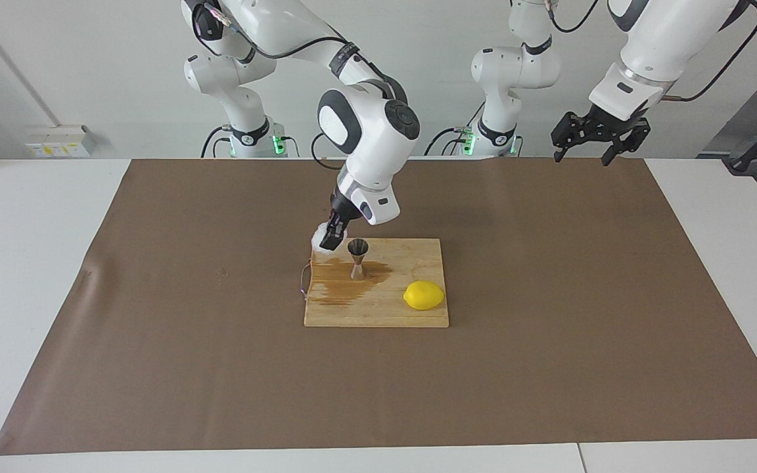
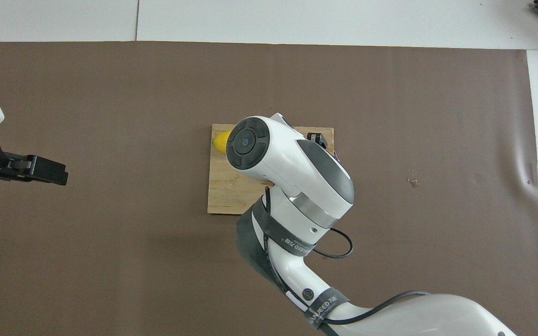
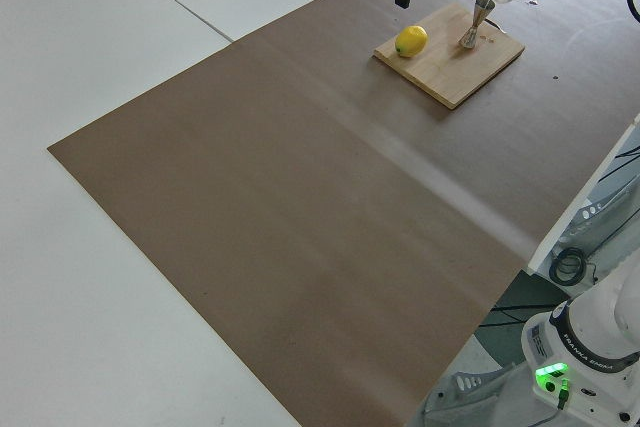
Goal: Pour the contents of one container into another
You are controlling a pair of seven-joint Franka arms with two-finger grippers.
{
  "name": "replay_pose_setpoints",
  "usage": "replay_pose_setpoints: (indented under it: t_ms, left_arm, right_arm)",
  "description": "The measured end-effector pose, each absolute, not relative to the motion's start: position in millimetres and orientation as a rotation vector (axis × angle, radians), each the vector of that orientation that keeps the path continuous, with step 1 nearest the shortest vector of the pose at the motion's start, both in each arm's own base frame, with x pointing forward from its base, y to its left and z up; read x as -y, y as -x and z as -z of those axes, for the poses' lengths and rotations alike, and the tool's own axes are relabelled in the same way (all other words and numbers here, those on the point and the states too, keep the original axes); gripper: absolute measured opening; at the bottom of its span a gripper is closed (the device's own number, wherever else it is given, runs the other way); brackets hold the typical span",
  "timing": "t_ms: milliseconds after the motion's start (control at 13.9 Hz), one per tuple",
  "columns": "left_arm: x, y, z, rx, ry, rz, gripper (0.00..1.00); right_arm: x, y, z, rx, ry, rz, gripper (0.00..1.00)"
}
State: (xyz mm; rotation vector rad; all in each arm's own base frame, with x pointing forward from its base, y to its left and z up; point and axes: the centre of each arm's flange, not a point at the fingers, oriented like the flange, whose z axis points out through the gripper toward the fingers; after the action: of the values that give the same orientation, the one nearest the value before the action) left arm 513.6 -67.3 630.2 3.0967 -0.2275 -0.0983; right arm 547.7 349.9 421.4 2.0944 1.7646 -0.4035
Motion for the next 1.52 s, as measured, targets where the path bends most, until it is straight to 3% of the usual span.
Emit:
replay_pose_setpoints:
  t_ms: [1515]
  left_arm:
    - [67, -513, -629, 0.227, -3.097, 0.102, 1.0]
  right_arm:
    - [-380, -537, -407, -1.776, -1.906, 0.458, 0.52]
